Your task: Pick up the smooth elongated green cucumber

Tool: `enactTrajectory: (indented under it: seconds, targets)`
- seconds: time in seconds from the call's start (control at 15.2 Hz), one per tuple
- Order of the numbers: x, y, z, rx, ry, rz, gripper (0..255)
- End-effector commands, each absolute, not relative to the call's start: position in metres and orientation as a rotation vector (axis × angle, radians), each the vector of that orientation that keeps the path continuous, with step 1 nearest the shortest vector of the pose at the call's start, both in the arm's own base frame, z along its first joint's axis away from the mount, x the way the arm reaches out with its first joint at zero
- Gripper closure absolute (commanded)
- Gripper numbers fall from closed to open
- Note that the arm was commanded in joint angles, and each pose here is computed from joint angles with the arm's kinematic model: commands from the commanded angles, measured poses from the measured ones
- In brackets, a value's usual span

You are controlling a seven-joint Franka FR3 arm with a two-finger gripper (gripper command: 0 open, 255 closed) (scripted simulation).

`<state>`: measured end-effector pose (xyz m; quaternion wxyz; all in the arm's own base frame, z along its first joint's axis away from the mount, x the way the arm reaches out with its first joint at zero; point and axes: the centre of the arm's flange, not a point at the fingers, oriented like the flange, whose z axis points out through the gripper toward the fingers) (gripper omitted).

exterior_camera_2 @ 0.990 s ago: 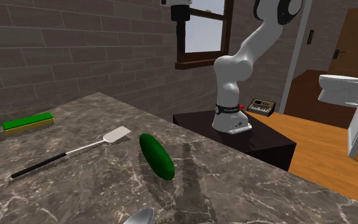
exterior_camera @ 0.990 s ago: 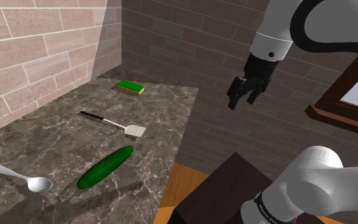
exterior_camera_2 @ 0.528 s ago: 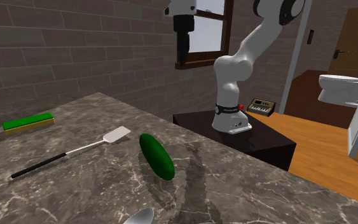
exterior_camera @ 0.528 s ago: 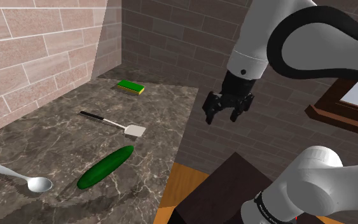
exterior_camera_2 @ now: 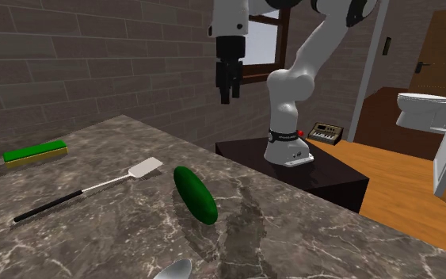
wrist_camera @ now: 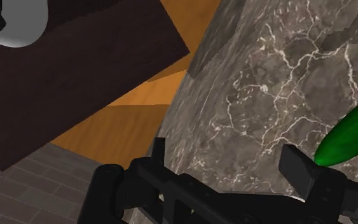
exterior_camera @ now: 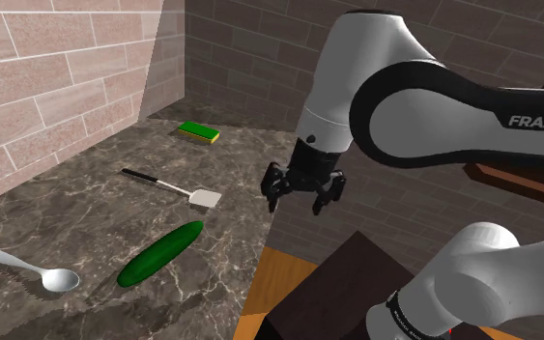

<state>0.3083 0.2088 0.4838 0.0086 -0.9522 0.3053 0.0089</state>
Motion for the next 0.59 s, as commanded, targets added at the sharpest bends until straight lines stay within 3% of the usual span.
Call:
enactTrajectory:
  seconds: [0.0, 0.53]
  targets:
    - [0.317, 0.231, 0.473, -2.935, 1.034, 0.027, 0]
    - [0.363, 0.308, 0.429, -2.775, 1.318, 0.022, 0]
